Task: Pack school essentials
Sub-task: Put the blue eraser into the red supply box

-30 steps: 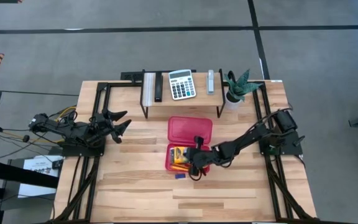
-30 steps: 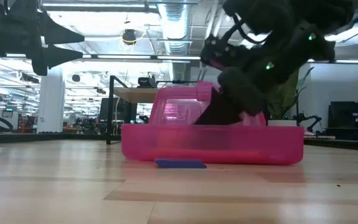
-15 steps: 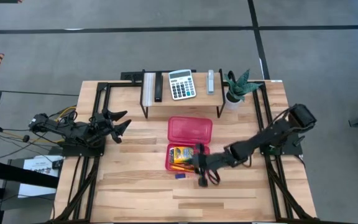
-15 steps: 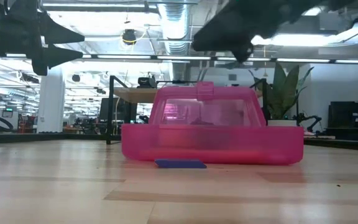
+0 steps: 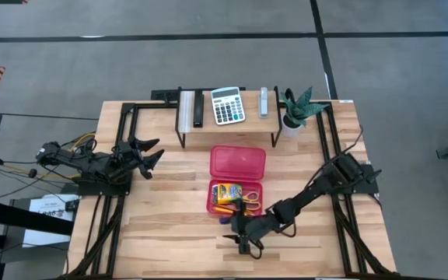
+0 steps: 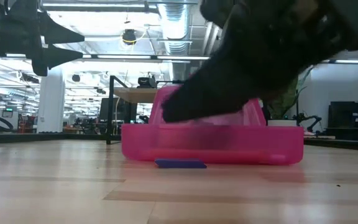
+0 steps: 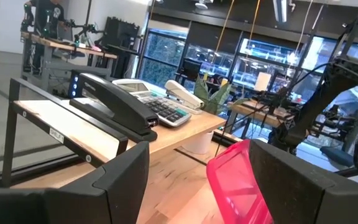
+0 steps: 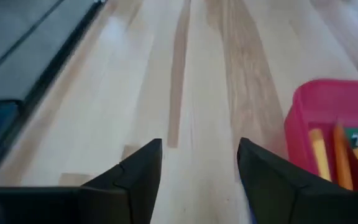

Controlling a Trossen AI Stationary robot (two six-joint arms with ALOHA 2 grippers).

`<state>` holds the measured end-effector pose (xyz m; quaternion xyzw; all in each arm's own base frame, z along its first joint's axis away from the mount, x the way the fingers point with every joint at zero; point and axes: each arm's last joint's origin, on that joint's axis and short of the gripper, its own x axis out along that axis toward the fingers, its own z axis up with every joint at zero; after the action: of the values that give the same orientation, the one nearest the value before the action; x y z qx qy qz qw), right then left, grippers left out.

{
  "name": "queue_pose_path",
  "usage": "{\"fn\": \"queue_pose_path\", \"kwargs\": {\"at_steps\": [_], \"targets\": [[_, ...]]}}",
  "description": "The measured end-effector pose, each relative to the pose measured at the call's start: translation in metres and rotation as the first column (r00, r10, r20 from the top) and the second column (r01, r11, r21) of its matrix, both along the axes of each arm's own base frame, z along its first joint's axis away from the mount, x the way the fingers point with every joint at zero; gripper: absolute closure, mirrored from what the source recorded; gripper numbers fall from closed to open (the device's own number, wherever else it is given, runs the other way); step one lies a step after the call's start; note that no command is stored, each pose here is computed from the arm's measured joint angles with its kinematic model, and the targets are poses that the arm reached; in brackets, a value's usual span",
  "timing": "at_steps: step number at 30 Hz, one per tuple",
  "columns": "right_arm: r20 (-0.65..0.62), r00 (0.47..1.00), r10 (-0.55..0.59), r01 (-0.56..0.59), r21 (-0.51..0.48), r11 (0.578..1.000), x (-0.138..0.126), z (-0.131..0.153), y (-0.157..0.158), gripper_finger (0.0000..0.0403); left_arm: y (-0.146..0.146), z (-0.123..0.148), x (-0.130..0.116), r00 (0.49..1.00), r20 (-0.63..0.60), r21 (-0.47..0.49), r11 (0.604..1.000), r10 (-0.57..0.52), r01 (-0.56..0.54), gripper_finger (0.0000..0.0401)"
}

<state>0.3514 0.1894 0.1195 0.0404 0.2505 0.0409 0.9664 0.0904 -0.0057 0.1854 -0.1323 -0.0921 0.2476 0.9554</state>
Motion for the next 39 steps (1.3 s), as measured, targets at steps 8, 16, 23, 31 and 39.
{"fn": "queue_pose_path", "kwargs": {"at_steps": [8,16,23,31,39], "targets": [[-0.055,0.997,-0.062,0.06,-0.043,0.997,0.002,-0.006,-0.018,0.0182,0.0,0.0,0.0,1.0,-0.002,0.003,1.0,0.001,-0.001,0.0138],[-0.085,0.995,-0.055,0.05,-0.064,0.997,0.003,-0.014,-0.019,0.0159,0.0,-0.001,0.0,1.0,-0.011,0.01,1.0,0.002,-0.002,0.0138],[-0.095,0.994,-0.054,0.043,-0.106,0.993,0.001,-0.023,-0.016,0.0164,0.0,-0.001,0.0,1.0,-0.015,0.017,1.0,0.004,-0.003,0.0138],[-0.092,0.994,-0.06,0.052,-0.09,0.995,0.002,-0.03,-0.016,0.0163,0.0,0.0,0.0,1.0,-0.01,0.016,1.0,0.006,-0.006,0.0138],[-0.067,0.998,-0.02,0.019,-0.026,0.999,0.007,-0.013,-0.009,0.0163,0.0,0.0,0.0,1.0,-0.008,0.014,1.0,0.01,-0.009,0.0138]]}}
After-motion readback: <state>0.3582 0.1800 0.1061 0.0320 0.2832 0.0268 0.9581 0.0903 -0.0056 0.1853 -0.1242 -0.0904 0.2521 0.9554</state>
